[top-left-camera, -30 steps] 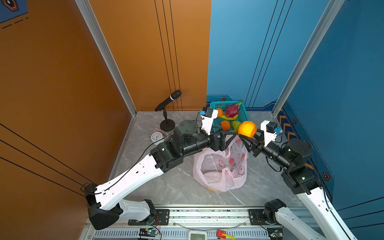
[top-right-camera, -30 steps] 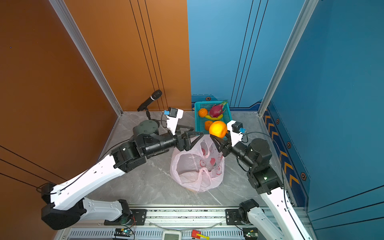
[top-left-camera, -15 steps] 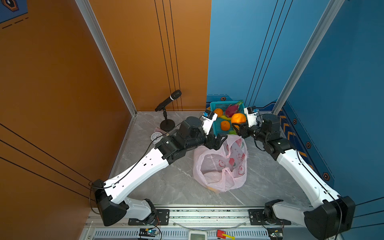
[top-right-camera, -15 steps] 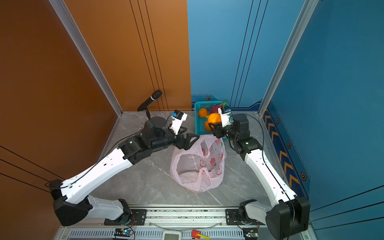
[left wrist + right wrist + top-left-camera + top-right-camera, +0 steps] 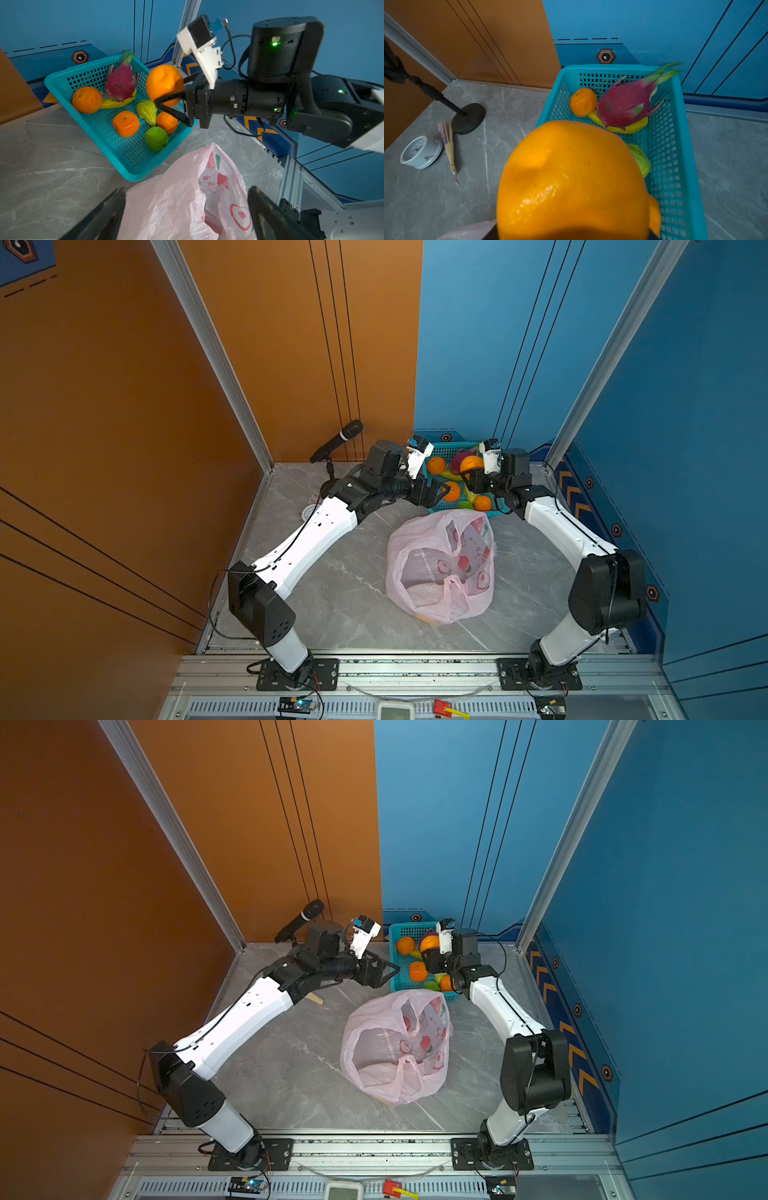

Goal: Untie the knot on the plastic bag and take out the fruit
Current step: 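Carry the orange with the right gripper over the teal basket, then lower the orange into the teal basket and open the right gripper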

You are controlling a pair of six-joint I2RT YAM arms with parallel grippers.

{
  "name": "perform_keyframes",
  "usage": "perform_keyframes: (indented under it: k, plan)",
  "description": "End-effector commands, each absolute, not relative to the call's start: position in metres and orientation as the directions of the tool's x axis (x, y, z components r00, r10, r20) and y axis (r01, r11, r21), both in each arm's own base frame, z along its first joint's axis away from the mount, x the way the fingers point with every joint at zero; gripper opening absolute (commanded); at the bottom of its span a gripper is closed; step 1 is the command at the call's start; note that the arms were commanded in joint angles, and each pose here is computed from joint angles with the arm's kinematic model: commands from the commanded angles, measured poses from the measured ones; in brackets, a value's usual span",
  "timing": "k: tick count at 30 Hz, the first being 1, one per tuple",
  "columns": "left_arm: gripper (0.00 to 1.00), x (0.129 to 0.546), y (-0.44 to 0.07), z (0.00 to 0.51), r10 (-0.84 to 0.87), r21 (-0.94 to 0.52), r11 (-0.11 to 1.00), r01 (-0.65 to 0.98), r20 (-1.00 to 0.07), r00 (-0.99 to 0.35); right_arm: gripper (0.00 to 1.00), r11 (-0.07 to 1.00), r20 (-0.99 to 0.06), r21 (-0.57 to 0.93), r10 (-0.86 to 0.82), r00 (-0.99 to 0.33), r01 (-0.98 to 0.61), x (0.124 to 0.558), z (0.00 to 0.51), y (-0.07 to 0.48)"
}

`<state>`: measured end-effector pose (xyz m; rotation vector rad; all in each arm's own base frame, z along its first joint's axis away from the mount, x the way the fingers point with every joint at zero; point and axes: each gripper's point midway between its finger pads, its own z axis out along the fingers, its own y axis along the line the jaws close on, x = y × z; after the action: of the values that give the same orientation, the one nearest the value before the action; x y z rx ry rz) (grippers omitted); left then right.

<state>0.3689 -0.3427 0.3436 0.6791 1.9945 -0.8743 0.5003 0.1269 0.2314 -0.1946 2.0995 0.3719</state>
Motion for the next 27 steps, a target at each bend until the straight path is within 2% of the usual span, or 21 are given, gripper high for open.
perform_keyframes:
  k: [1, 16, 27]
  plan:
    - [0.93, 0.375, -0.346, 0.347, 0.165, -0.315, 0.578, 0.753, -0.858, -0.486, 0.52, 0.956, -0.859, 0.192, 0.056, -0.508, -0.221, 0.525, 0.235, 0.118]
    - [0.93, 0.442, -0.337, 0.334, 0.12, -0.365, 0.581, 0.728, -0.846, -0.52, 0.52, 0.949, -0.761, 0.315, 0.252, -0.598, 0.0, 0.602, 0.156, 0.101]
    - [0.94, 0.463, -0.321, 0.331, 0.103, -0.37, 0.594, 0.714, -0.845, -0.524, 0.52, 0.928, -0.718, 0.357, 0.347, -0.604, 0.109, 0.634, 0.117, 0.094]
